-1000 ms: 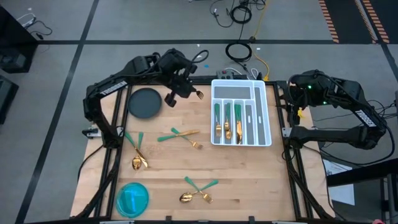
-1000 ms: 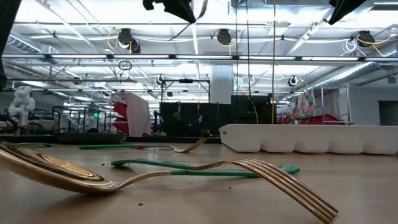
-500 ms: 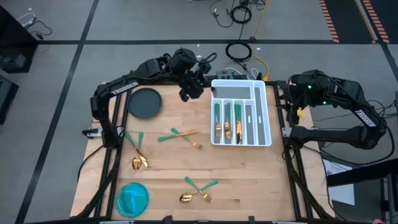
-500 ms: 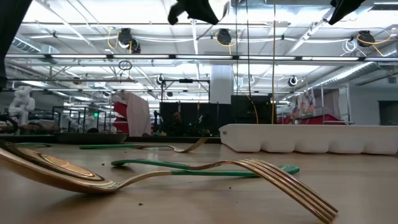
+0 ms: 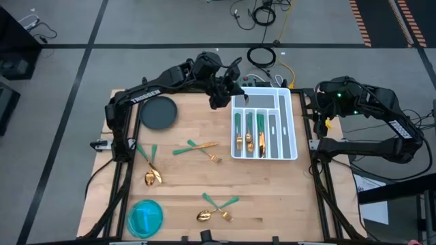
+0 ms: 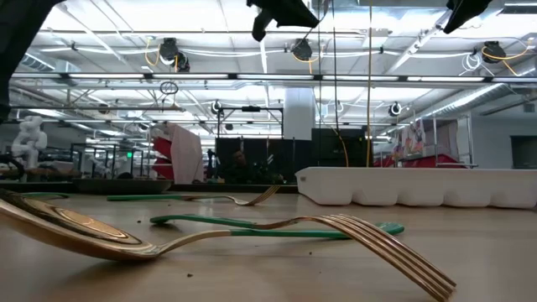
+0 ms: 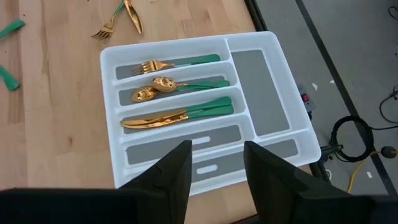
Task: Sort silverware
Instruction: Put the green fork into the white silverware organizer
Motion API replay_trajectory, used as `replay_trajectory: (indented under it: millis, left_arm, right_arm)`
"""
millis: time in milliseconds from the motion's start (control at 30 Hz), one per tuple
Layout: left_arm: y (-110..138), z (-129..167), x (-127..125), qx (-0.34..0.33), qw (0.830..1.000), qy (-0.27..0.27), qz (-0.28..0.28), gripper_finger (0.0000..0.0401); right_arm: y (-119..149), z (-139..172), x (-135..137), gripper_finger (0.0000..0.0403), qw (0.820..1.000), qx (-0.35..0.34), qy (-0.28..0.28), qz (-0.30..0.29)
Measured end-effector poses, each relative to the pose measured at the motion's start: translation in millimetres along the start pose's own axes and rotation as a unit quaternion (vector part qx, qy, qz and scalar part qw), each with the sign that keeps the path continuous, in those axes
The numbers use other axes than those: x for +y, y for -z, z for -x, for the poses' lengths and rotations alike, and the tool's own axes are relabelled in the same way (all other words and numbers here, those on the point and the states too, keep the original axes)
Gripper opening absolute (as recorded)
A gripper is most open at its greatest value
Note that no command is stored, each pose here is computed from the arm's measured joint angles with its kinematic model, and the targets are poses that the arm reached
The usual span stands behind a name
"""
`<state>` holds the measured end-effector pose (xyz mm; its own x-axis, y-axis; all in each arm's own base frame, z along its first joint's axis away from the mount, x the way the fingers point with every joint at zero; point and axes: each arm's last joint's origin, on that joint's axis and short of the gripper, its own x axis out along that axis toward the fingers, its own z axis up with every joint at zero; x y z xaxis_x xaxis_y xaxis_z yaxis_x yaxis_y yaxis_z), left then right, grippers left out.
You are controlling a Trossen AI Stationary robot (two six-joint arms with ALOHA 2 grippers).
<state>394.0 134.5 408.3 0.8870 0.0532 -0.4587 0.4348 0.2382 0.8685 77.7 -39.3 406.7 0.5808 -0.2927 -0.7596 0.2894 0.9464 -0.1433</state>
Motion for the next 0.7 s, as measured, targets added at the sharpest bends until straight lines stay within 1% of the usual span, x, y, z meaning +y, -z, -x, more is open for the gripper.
replay_trajectory:
  millis: [67, 200, 333, 500, 700]
  left_arm:
    - [2, -7, -7, 0.000, 1.000, 0.025, 0.007, 0.0000]
    - [10, -31, -25, 0.002, 0.996, 0.082, 0.018, 0.0000]
    - [14, -52, -40, 0.001, 0.993, 0.119, 0.026, 0.0000]
    - [14, -78, -57, -0.004, 0.988, 0.154, 0.025, 0.0000]
    - [19, -100, -78, -0.009, 0.979, 0.203, 0.026, 0.0000]
  right_arm:
    - [0, 0, 0, 0.0137, 1.000, 0.000, 0.000, -0.001]
    - [0, 0, 0, 0.0137, 1.000, 0.000, 0.000, -0.002]
    - [0, 0, 0, 0.0137, 1.000, 0.000, 0.000, -0.002]
    - [0, 0, 0, 0.0137, 1.000, 0.000, 0.000, -0.002]
    - [0, 0, 0, 0.0137, 1.000, 0.000, 0.000, 0.000]
